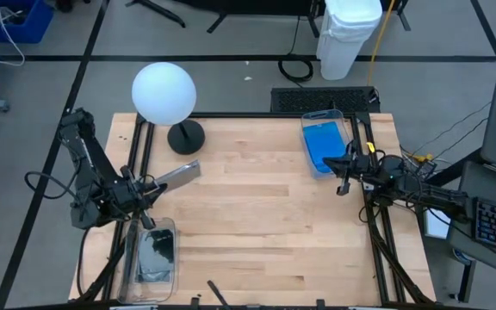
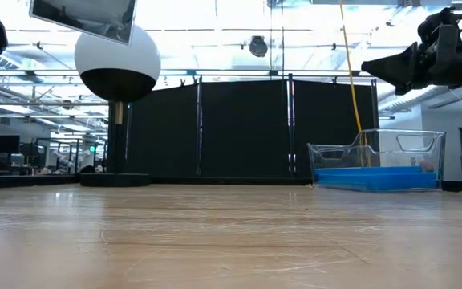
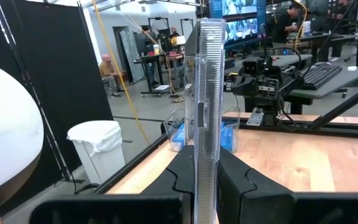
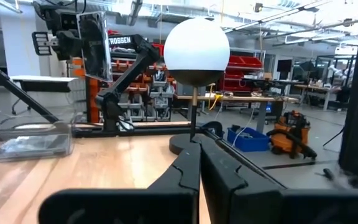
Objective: Pick & place jewel cases by type
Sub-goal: Put the bottom black CD case into the bottom transparent bin
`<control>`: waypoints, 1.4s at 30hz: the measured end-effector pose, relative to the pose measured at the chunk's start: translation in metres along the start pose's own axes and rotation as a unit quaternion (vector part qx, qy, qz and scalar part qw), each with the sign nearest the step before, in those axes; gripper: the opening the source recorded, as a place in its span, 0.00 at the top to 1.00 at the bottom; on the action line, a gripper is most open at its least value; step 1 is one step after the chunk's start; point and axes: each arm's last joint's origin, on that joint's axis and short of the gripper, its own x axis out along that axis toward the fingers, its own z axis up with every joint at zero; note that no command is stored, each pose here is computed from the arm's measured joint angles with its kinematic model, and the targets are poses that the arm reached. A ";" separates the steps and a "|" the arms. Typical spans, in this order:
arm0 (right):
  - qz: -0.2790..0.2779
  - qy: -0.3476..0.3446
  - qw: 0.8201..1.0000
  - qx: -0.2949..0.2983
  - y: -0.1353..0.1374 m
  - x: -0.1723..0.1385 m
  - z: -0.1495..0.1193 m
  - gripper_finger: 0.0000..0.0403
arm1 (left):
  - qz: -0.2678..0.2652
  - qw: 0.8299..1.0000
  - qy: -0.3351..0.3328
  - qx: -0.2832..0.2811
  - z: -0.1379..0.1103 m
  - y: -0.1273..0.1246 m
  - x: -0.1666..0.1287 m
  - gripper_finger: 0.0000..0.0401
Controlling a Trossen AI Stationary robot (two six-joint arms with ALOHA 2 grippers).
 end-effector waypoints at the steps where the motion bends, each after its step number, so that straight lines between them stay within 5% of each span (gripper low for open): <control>1: 0.000 0.000 1.000 0.006 0.000 0.000 0.000 1.00 | 0.000 1.000 0.000 0.000 0.000 0.000 0.000 0.93; 28: 0.000 0.008 1.000 0.007 0.000 0.000 -0.002 0.99 | 0.037 0.999 0.028 -0.018 -0.008 0.009 0.042 0.93; 42: 0.000 0.008 1.000 0.007 0.000 0.000 -0.002 0.99 | -0.026 0.998 0.049 0.041 -0.016 -0.004 0.094 0.93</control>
